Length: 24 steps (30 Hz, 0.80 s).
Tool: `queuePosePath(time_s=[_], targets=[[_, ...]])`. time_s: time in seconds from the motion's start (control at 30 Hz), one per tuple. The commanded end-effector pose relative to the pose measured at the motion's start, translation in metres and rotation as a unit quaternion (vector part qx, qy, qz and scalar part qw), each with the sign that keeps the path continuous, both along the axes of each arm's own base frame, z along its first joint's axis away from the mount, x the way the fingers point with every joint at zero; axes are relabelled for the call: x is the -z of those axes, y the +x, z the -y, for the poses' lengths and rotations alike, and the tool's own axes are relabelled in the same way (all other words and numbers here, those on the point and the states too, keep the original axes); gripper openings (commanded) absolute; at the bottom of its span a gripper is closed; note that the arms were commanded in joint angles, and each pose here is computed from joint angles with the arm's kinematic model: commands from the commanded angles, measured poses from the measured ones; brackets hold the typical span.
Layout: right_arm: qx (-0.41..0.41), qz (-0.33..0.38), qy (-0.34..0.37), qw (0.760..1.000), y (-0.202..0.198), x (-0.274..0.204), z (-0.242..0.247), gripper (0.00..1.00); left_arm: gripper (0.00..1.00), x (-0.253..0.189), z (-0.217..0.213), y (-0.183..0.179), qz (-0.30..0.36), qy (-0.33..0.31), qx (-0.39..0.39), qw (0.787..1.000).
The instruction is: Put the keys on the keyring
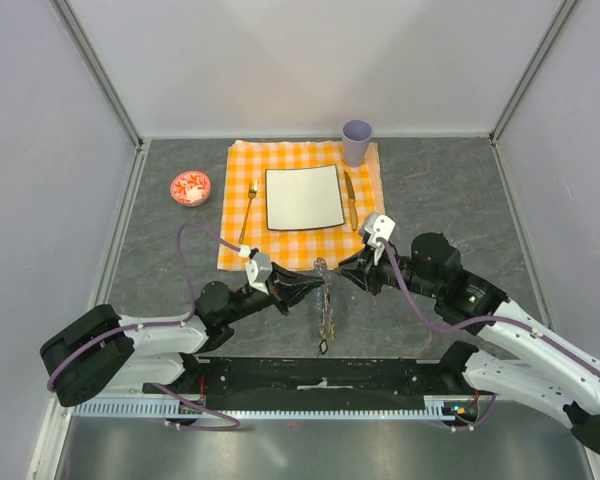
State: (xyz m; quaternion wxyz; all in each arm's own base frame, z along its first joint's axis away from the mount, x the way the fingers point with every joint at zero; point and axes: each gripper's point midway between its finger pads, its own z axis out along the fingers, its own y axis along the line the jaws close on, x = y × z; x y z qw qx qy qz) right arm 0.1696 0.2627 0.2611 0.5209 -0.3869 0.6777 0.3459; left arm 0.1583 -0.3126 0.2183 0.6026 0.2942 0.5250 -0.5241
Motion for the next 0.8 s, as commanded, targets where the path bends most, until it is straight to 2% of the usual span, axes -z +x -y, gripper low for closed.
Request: queuePosePath(time_s=[0.0,0.27,0.57,0.77], targets=[[-0.08,-0.015,0.023,0.996,-0.011,0.0,-0.005,0.25,0.02,-0.087,-0.028,-0.013,0.11,-0.154,-0.015,0.982],[-0.162,-0.006,0.035,0.986,-0.02,0.008,-0.014,0.26,0.02,-0.09,-0.03,-0.014,0.109,-0.162,-0.01,0.981],[-0.179,-0.018,0.026,0.983,-0.01,0.028,-0.017,0.27,0.02,-0.095,-0.031,-0.022,0.124,-0.164,0.009,0.979],[-0.192,-0.009,0.039,0.981,-0.008,0.026,-0.021,0.27,0.02,-0.099,-0.029,-0.027,0.134,-0.164,0.021,0.977]])
